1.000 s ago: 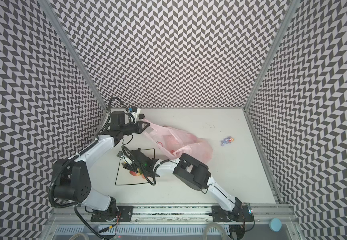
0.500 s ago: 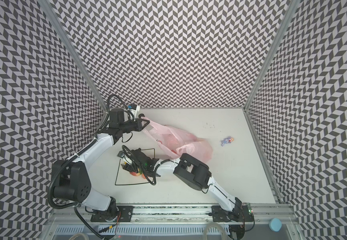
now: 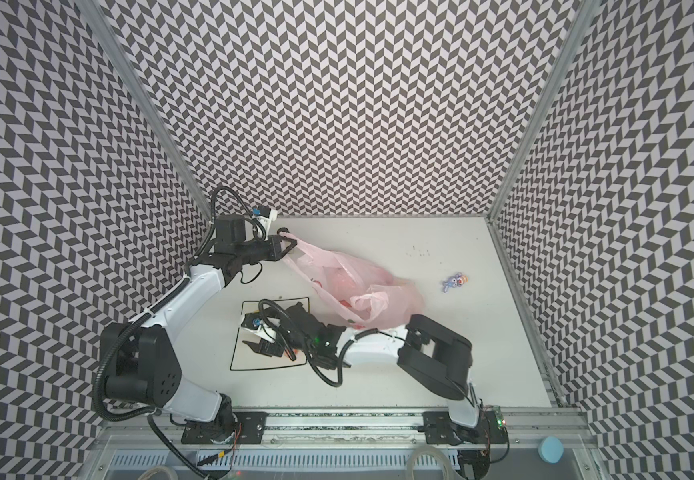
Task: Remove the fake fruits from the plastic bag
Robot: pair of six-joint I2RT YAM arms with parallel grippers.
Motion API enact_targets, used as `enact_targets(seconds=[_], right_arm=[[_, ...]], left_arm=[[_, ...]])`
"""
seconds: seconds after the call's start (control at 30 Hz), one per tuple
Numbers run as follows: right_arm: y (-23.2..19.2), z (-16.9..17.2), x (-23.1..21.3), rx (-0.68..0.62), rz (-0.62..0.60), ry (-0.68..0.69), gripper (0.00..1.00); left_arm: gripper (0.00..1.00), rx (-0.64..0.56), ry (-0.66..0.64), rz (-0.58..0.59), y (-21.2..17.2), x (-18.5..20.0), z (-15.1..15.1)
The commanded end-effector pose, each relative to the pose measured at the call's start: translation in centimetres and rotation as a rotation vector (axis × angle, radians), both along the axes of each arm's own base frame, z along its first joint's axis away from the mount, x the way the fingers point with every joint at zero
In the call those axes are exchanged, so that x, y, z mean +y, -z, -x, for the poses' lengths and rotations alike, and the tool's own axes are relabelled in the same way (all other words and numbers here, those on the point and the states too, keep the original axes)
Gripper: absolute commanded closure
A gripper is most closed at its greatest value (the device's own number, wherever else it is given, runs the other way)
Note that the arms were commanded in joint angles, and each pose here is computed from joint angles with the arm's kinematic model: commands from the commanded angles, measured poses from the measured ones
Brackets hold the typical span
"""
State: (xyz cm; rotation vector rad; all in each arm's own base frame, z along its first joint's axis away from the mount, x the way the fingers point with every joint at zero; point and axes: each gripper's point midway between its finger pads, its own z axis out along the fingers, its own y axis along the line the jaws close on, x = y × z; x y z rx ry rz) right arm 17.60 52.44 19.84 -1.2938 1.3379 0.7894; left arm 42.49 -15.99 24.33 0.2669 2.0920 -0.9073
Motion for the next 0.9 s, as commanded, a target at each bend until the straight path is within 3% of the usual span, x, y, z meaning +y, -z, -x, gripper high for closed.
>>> enact_targets(seconds=[0.0, 0.27, 0.4, 0.53, 0.7, 0.87], right_arm=[[-3.4, 1.8, -2.7, 0.015, -0.06, -0.008, 0.36], [-6.6, -0.5, -11.9, 0.148, 0.018, 0.301, 0.45], [-9.3, -1.9, -16.1, 0.245, -0.102, 0.466, 0.48], [-11.4, -3.7, -19.3, 0.41, -0.229, 0.643, 0.58], [-11.5, -4.6, -19.9, 0.547, -0.236, 0.719, 0.68], [-9.3, -5.8, -18.7, 0.586, -0.125, 0.761, 0.75]], left_arm=[[1.0, -0.033, -0.002, 0.008, -1.1, 0.3, 0.7], [1.0, -0.048, -0.017, 0.054, -0.4, 0.3, 1.9], [1.0, -0.043, -0.016, 0.062, 0.0, 0.3, 2.9], [1.0, -0.047, -0.019, 0.072, 0.0, 0.0, 4.1], [1.0, -0.054, -0.019, 0.083, -0.1, -0.7, 6.0], [1.0, -0.058, -0.021, 0.105, -0.5, -1.6, 7.7]])
